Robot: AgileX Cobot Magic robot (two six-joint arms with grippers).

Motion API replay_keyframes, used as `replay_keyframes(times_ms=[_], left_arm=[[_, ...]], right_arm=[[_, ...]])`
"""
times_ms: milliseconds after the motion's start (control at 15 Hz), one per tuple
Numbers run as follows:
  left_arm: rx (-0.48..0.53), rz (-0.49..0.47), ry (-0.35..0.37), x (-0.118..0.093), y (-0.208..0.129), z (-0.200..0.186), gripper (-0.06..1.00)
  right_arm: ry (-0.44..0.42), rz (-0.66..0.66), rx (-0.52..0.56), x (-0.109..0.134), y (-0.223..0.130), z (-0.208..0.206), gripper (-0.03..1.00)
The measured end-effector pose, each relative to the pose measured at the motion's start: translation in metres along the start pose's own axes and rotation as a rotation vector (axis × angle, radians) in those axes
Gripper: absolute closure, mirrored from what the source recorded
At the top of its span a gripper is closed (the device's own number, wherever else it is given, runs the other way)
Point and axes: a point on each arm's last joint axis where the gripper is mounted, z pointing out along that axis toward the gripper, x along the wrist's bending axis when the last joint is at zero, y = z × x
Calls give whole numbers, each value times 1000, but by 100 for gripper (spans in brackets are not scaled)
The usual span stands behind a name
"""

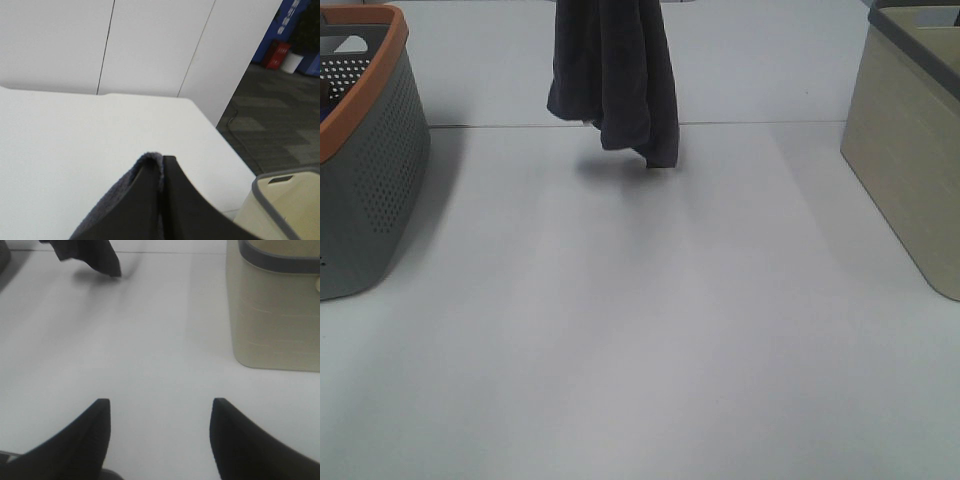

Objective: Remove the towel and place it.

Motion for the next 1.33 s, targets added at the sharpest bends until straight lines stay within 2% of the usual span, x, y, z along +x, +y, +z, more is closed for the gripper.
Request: replay_keyframes(times_ms=[200, 267, 333, 600, 733, 867, 1000, 1133, 1200, 1267, 1333], left_arm=[[110, 13, 64, 7, -22, 12, 94], [135, 24, 78, 9, -28, 15, 94], [182, 25, 109, 13, -39, 20, 94], [253, 45, 129, 17, -57, 31, 94], [285, 113, 119, 17, -61, 31, 94], [323, 221, 115, 18, -64, 30, 94], [360, 267, 106, 19, -66, 29, 94], [374, 274, 90, 17, -68, 29, 94], [380, 275, 81, 17, -69, 29, 94], [385, 280, 71, 16, -69, 28, 94], [395, 285, 65, 16, -70, 28, 94]], right_arm=[[155, 41, -66, 14, 28, 15, 38], [186, -9, -67, 17, 37, 26, 39], [252, -85, -36, 22, 54, 55, 40], [343, -148, 14, 28, 72, 119, 40], [410, -157, 74, 32, 70, 157, 40], [471, -161, 98, 34, 65, 191, 40], [507, -148, 120, 37, 54, 225, 40], [542, -207, 149, 49, 44, 247, 40], [557, -284, 173, 60, 40, 262, 40], [552, -327, 216, 72, 36, 280, 40], [465, -343, 275, 85, 38, 317, 40]])
